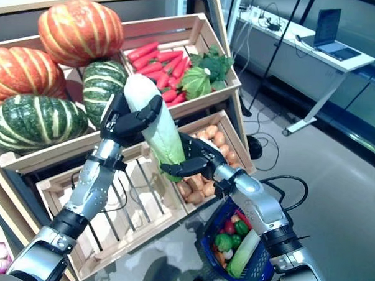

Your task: Put vegetables into the basket

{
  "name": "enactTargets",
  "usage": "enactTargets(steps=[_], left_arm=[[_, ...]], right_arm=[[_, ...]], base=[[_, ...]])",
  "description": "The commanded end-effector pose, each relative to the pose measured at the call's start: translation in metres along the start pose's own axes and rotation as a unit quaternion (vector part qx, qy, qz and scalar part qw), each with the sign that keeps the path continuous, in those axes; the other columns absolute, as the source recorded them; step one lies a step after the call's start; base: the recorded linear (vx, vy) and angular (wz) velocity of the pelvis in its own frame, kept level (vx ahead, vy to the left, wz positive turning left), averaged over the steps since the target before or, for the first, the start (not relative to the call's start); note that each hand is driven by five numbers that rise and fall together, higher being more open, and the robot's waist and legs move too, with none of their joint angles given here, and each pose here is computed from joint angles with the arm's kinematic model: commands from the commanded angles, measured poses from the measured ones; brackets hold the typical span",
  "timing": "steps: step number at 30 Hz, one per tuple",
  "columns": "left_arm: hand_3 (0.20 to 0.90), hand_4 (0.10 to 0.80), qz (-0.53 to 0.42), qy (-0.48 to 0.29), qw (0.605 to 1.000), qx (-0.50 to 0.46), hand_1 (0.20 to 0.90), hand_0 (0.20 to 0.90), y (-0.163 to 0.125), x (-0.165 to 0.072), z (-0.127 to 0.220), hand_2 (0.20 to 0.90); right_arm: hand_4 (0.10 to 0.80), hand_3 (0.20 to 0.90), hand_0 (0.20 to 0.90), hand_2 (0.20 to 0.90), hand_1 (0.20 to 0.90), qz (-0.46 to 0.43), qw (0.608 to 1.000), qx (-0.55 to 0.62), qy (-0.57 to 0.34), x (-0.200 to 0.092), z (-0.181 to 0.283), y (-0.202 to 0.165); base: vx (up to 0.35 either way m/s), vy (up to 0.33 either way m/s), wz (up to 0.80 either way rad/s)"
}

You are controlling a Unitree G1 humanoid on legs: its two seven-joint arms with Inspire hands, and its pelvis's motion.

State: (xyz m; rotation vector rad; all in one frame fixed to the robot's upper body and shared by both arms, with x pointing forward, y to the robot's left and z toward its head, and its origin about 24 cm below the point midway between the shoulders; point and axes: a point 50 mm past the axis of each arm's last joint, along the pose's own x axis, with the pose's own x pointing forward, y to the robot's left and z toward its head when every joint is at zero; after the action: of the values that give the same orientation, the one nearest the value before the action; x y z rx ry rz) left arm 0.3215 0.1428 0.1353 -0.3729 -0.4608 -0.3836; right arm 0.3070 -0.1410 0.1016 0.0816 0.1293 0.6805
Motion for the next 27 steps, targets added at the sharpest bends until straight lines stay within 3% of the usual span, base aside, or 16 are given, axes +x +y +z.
enactTargets(steps=[1, 18, 19, 20, 21, 27], left_arm=[[0.3, 0.4, -0.062, -0.067, 0.996, -0.006, 0.3, 0.3, -0.023, 0.016, 0.022, 0.3], [0.3, 0.4, -0.158, 0.043, 0.985, -0.05, 0.3, 0.3, -0.058, 0.005, -0.026, 0.3], [0.3, 0.4, -0.161, 0.048, 0.984, -0.055, 0.3, 0.3, -0.059, 0.004, -0.029, 0.3], [0.3, 0.4, -0.162, 0.052, 0.984, -0.059, 0.3, 0.3, -0.06, 0.003, -0.031, 0.3], [0.3, 0.4, -0.165, 0.055, 0.983, -0.064, 0.3, 0.3, -0.06, 0.001, -0.033, 0.3], [0.3, 0.4, -0.177, 0.053, 0.98, -0.075, 0.3, 0.3, -0.066, 0.0, -0.034, 0.3]], right_arm=[[0.8, 0.9, 0.9, 0.9, 0.9, 0.12, 0.983, 0.005, -0.137, 0.026, 0.07, 0.035], [0.8, 0.9, 0.9, 0.9, 0.9, 0.176, 0.981, 0.059, -0.058, 0.059, 0.082, 0.044], [0.66, 0.691, 0.691, 0.691, 0.691, 0.173, 0.981, 0.068, -0.062, 0.061, 0.084, 0.042], [0.456, 0.385, 0.385, 0.385, 0.385, 0.173, 0.98, 0.076, -0.063, 0.062, 0.085, 0.041], [0.4, 0.3, 0.3, 0.3, 0.3, 0.176, 0.979, 0.087, -0.062, 0.064, 0.086, 0.041], [0.4, 0.3, 0.3, 0.3, 0.3, 0.145, 0.98, 0.128, -0.055, 0.069, 0.078, 0.03]], base=[[0.046, 0.026, 0.02], [0.043, 0.015, 0.03], [0.0, 0.0, 0.0], [0.0, 0.0, 0.0], [0.0, 0.0, 0.0], [0.0, 0.0, 0.0]])
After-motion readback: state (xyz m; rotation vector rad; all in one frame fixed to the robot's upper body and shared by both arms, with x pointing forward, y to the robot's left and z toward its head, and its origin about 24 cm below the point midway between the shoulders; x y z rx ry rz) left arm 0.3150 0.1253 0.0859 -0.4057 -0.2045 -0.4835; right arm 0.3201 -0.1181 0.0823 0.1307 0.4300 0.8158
